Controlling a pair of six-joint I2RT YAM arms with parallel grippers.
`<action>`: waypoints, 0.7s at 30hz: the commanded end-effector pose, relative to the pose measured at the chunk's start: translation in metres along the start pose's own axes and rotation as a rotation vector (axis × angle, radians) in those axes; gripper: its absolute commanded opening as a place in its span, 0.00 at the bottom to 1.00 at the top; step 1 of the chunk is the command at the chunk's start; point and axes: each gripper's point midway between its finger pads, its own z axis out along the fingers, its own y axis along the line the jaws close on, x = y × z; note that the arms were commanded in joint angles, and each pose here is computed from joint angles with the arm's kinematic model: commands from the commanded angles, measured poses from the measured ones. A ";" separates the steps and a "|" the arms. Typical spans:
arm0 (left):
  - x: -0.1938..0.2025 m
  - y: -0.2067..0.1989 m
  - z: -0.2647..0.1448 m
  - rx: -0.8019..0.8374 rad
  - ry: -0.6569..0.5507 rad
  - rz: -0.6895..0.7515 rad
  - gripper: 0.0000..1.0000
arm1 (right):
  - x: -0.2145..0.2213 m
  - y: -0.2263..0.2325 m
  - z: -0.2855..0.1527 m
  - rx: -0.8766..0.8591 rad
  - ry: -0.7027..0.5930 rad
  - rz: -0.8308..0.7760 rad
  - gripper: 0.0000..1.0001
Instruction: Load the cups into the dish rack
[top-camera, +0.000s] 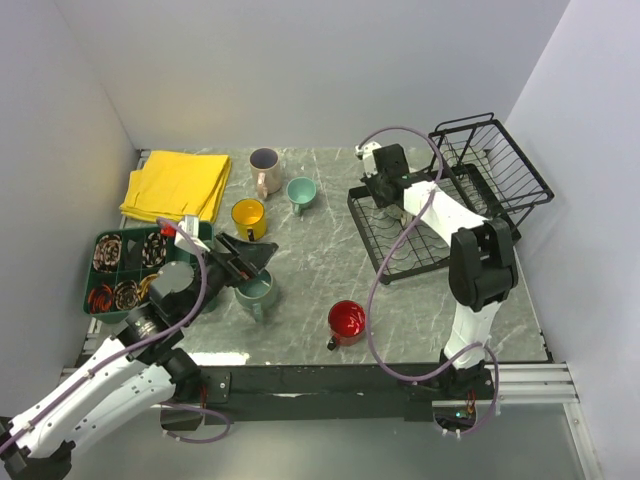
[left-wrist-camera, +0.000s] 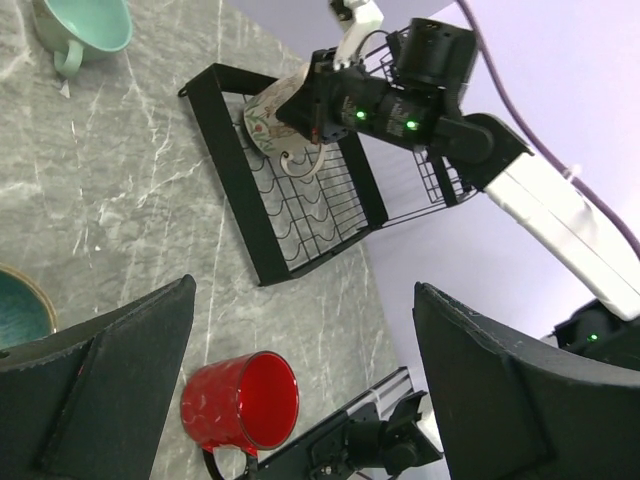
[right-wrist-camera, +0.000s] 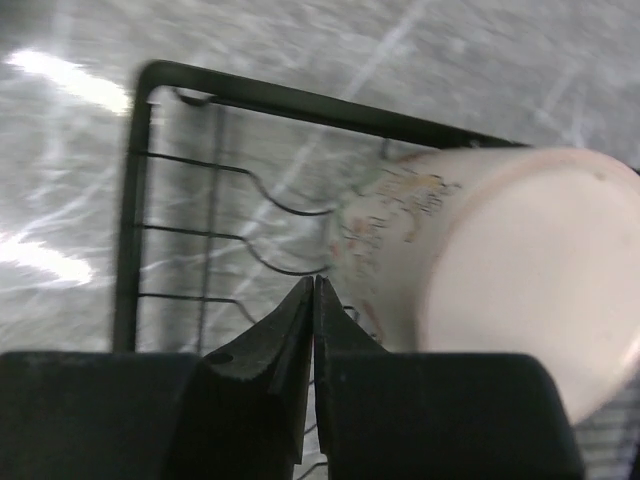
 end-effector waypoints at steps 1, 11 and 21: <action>0.001 0.001 -0.005 0.006 0.005 0.015 0.96 | -0.011 -0.040 -0.004 0.224 -0.001 0.054 0.10; 0.000 0.001 -0.005 0.003 0.002 0.019 0.96 | 0.001 -0.070 0.010 0.328 0.048 0.066 0.13; 0.001 0.001 -0.003 0.000 0.005 0.022 0.96 | 0.014 -0.106 0.012 0.396 0.074 0.093 0.14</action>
